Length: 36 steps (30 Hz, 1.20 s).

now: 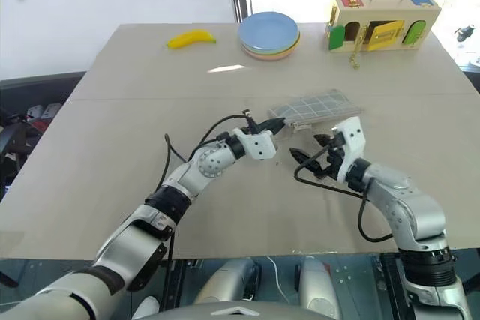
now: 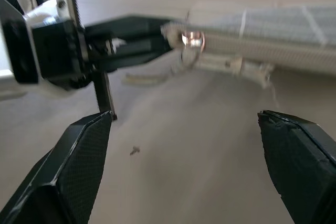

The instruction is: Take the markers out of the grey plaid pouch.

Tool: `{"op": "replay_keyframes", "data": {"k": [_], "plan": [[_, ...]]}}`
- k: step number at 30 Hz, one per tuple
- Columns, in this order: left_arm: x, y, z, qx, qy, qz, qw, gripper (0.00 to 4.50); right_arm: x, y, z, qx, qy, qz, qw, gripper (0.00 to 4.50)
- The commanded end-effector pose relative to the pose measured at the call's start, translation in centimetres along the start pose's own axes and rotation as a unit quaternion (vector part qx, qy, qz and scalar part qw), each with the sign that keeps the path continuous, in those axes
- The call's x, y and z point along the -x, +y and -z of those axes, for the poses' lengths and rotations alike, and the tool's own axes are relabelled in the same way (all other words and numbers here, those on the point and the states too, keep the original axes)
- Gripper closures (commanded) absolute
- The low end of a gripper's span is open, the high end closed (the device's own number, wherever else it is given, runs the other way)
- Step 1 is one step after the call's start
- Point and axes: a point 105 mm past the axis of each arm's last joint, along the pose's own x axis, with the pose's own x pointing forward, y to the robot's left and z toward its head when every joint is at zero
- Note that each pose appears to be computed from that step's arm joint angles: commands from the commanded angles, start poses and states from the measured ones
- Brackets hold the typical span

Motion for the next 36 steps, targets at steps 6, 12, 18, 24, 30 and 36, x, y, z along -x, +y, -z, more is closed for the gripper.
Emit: {"op": "replay_keyframes", "data": {"k": [6, 12, 18, 24, 30, 36], "plan": [[0.0, 1.1, -1.9, 0.002, -0.018, -0.021, 1.000, 4.45, -2.8, 1.3, -2.3, -0.097, -0.034, -0.029, 0.994, 0.00], [0.2, 0.8, -1.9, 0.002, -0.014, -0.018, 1.000, 4.50, -3.4, 0.7, -2.3, -0.098, -0.033, -0.014, 0.995, 1.84], [0.5, 0.7, -1.5, 0.001, -0.006, -0.014, 1.000, 4.50, -2.3, 0.4, -2.5, -0.087, -0.038, -0.005, 0.995, 4.45], [1.0, 0.6, -1.2, 0.003, 0.001, -0.015, 1.000, 4.50, -0.9, 0.2, -3.8, -0.059, -0.052, 0.011, 0.997, 4.45], [1.2, 0.5, -1.3, 0.007, 0.001, -0.016, 1.000, 4.50, 0.1, -1.2, -5.2, -0.041, -0.075, 0.048, 0.995, 4.45], [2.0, 1.6, -1.5, 0.007, 0.002, -0.030, 1.000, 4.50, 2.1, -5.4, -6.4, -0.038, -0.100, 0.128, 0.986, 4.45]]}}
